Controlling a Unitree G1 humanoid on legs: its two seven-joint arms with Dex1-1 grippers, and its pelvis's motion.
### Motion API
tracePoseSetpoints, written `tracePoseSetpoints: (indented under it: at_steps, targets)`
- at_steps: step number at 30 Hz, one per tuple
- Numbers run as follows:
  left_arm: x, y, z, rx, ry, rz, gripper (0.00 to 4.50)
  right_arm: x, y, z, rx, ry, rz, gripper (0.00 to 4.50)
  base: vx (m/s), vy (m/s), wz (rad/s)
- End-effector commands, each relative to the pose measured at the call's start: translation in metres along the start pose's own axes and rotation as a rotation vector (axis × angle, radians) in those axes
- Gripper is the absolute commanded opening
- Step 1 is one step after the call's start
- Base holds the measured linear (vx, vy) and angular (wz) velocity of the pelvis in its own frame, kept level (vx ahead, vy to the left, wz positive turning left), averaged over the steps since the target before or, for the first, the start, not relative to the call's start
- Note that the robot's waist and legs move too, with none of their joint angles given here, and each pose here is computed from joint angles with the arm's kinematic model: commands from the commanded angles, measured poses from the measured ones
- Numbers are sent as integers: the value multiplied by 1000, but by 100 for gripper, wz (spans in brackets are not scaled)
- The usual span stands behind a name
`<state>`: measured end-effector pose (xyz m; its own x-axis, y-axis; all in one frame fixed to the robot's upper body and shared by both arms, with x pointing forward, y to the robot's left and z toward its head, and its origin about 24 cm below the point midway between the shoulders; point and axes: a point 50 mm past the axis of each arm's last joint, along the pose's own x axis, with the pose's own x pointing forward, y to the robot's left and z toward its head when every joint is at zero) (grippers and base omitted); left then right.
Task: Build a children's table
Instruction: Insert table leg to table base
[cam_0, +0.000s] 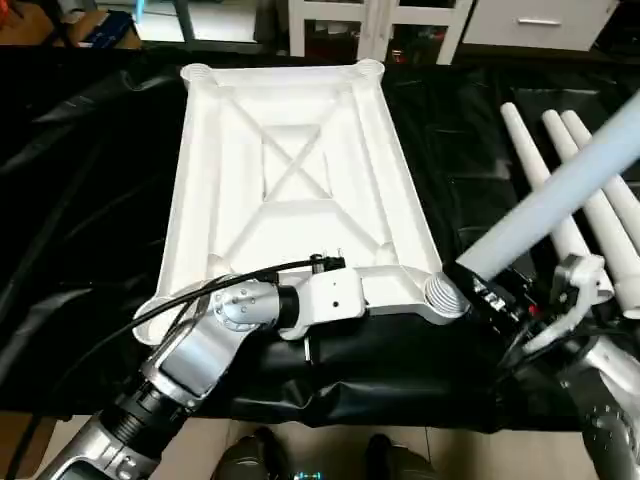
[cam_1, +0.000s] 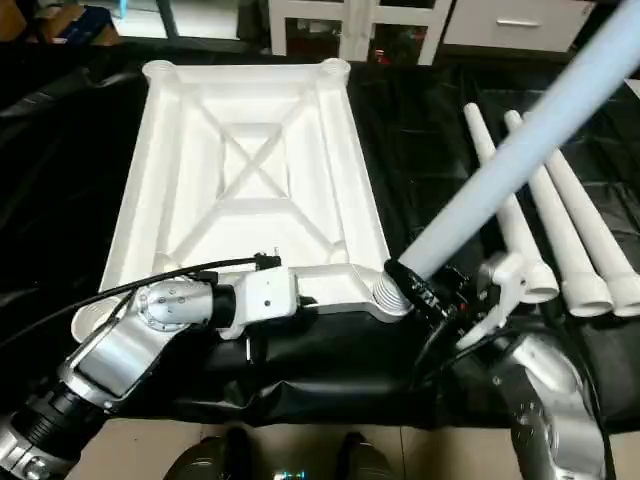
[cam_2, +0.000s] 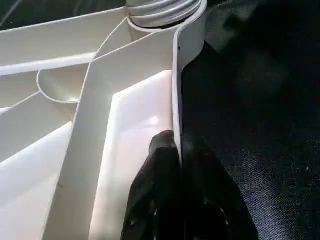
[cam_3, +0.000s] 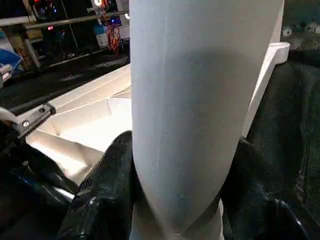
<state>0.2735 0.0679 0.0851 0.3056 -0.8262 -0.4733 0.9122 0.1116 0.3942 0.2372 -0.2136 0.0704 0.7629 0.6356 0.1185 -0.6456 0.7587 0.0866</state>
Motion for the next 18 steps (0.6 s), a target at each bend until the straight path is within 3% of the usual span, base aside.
tracePoseSetpoints:
  at_steps: [1, 10, 18]
  targets:
    - [2, 3, -11, -39, 38, 52, 0, -15, 10, -38, 53, 193, -10, 188, 0, 0, 0]
    - [3, 4, -10, -38, 39, 61, 0, -10, 24, -44, -29, 198, 37, 188, 0, 0, 0]
    - [3, 4, -11, -35, 43, 55, 0, -6, 30, -50, -77, 255, 106, 188, 0, 0, 0]
